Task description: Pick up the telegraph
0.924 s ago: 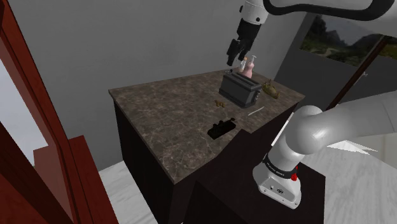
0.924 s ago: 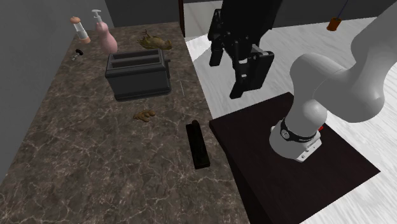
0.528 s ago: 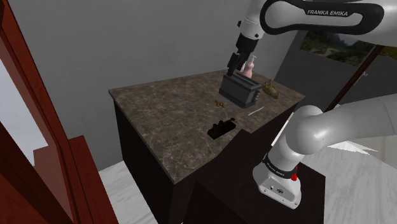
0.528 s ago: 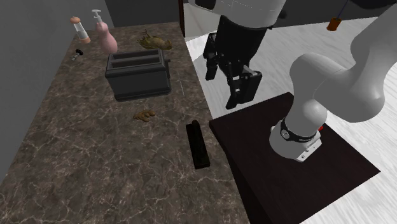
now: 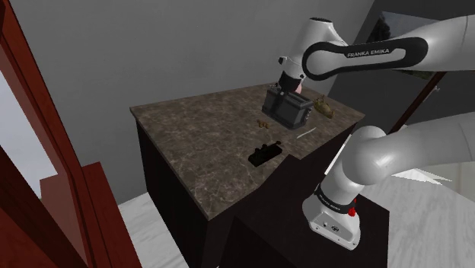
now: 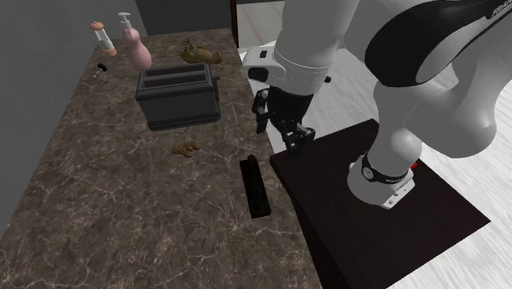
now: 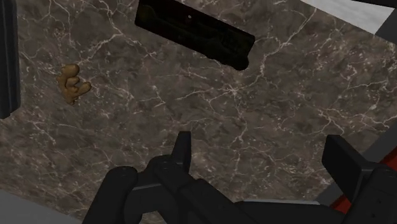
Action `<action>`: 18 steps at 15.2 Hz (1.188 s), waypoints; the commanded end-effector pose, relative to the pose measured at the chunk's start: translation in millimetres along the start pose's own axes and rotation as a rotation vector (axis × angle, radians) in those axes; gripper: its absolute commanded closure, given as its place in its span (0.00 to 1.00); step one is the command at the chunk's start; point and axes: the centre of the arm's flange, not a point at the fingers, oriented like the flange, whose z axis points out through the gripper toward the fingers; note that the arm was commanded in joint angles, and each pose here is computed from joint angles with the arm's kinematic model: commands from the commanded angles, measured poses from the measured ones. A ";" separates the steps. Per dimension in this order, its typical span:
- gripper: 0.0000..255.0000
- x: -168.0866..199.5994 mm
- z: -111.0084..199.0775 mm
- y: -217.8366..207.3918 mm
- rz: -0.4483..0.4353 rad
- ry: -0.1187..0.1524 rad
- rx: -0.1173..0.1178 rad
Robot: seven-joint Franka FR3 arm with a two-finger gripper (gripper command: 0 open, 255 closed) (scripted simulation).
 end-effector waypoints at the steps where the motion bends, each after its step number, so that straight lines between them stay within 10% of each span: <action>1: 0.00 -7.0 24.1 5.2 -0.043 0.008 0.008; 18: 0.00 -37.3 214.9 47.7 -0.326 0.049 0.061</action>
